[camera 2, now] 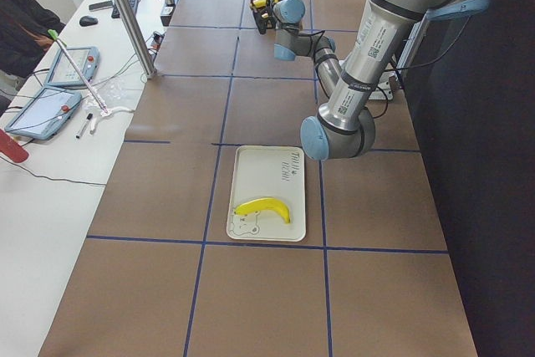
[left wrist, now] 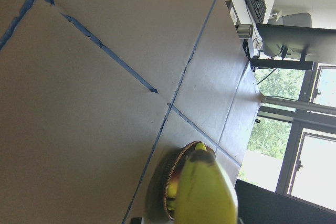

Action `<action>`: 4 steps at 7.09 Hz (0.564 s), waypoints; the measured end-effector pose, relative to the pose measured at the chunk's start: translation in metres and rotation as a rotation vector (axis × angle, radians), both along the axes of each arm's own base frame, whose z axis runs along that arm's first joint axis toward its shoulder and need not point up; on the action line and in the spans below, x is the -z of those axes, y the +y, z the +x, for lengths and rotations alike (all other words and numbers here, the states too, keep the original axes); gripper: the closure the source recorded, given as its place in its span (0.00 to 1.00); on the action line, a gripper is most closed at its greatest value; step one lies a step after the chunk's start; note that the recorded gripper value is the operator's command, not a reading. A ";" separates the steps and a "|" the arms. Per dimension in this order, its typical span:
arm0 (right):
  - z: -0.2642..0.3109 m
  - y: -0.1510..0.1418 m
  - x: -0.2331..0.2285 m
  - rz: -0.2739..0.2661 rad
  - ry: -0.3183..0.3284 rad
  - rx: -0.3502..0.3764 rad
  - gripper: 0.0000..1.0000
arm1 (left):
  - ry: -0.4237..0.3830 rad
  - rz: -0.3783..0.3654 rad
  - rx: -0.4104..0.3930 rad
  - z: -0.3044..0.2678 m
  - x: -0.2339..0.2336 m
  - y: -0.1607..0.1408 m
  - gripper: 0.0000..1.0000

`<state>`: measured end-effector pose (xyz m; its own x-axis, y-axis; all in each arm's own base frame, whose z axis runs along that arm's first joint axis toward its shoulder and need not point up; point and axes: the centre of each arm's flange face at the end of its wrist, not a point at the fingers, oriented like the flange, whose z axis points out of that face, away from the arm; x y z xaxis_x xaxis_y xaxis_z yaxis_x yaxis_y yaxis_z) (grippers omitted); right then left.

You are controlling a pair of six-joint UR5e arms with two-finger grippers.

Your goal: Transfer all bananas from basket to plate

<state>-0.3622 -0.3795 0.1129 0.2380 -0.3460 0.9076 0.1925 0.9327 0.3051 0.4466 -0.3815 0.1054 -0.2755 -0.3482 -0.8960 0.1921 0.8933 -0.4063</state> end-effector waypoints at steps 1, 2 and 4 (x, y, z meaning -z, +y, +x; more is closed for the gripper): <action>0.001 0.001 0.001 0.001 -0.002 0.000 0.96 | 0.003 0.002 0.000 -0.001 0.001 0.001 0.69; 0.002 0.001 0.001 0.003 -0.004 -0.001 0.71 | 0.005 0.003 0.000 -0.002 0.002 0.001 0.93; 0.004 0.002 0.002 0.003 -0.005 -0.003 0.00 | 0.005 0.003 -0.001 -0.002 0.001 0.001 0.99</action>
<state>-0.3583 -0.3779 0.1109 0.2340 -0.3479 0.9079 0.1881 0.9324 0.3088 0.4450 -0.3804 0.1042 -0.2792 -0.3464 -0.8956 0.1890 0.8946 -0.4049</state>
